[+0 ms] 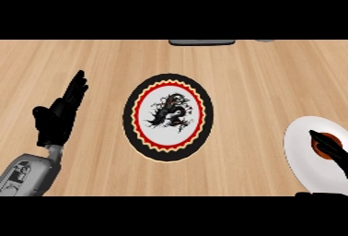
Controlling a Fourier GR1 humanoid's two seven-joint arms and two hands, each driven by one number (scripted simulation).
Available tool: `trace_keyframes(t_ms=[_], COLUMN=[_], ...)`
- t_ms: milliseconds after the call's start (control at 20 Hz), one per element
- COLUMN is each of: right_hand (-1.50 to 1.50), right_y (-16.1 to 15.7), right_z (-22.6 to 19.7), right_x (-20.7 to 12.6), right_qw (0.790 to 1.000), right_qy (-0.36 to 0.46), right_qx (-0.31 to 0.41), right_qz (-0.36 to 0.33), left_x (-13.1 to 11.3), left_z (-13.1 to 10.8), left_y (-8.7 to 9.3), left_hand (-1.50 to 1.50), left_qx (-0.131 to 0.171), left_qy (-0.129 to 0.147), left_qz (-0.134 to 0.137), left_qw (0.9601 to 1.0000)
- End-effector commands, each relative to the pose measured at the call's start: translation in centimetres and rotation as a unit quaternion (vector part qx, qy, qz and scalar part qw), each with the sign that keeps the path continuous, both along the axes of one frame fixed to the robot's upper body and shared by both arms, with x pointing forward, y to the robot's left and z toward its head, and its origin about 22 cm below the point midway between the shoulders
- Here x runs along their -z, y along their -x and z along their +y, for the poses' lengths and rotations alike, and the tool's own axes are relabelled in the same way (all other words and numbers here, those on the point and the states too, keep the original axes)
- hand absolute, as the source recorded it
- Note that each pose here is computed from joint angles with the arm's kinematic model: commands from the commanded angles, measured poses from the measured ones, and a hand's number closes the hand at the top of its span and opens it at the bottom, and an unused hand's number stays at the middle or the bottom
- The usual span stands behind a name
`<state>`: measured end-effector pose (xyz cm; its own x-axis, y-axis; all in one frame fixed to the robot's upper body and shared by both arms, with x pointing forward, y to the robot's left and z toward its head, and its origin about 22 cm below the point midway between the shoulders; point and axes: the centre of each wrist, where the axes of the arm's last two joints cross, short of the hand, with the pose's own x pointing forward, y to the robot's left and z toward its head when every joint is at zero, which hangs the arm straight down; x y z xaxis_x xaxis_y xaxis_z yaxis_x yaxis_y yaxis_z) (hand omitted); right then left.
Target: Pick the tomato from the plate and place it in the plate
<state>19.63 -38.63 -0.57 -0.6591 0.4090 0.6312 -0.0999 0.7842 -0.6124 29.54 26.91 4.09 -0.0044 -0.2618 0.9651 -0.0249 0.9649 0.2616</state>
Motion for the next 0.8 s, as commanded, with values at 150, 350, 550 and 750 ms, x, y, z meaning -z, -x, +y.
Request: trace_keyframes(t_ms=[150, 350, 550, 750], right_hand=[-1.50, -1.50, -1.50, -1.50], right_y=[3.2, 5.3, 6.2, 5.8], right_z=[-5.4, -8.6, -10.8, -10.0], right_x=[-1.7, -4.0, -7.6, -10.1], right_qw=[0.992, 0.983, 0.962, 0.953], right_qy=[0.024, 0.142, 0.242, 0.270], right_qx=[0.036, 0.088, 0.129, 0.138], right_qz=[-0.118, -0.069, -0.009, 0.022], left_x=[-0.5, -0.7, 1.7, 1.0], left_z=[0.4, -1.0, 0.3, -1.2], left_y=[-0.5, 0.2, 0.9, -1.0], left_hand=[0.00, 0.00, 0.00, 0.00], left_qx=[0.001, 0.007, 0.004, 0.001], left_qy=[-0.005, -0.009, -0.006, -0.008], left_qz=[0.012, 0.005, 0.014, 0.006], left_qw=[0.9999, 0.9999, 0.9999, 1.0000])
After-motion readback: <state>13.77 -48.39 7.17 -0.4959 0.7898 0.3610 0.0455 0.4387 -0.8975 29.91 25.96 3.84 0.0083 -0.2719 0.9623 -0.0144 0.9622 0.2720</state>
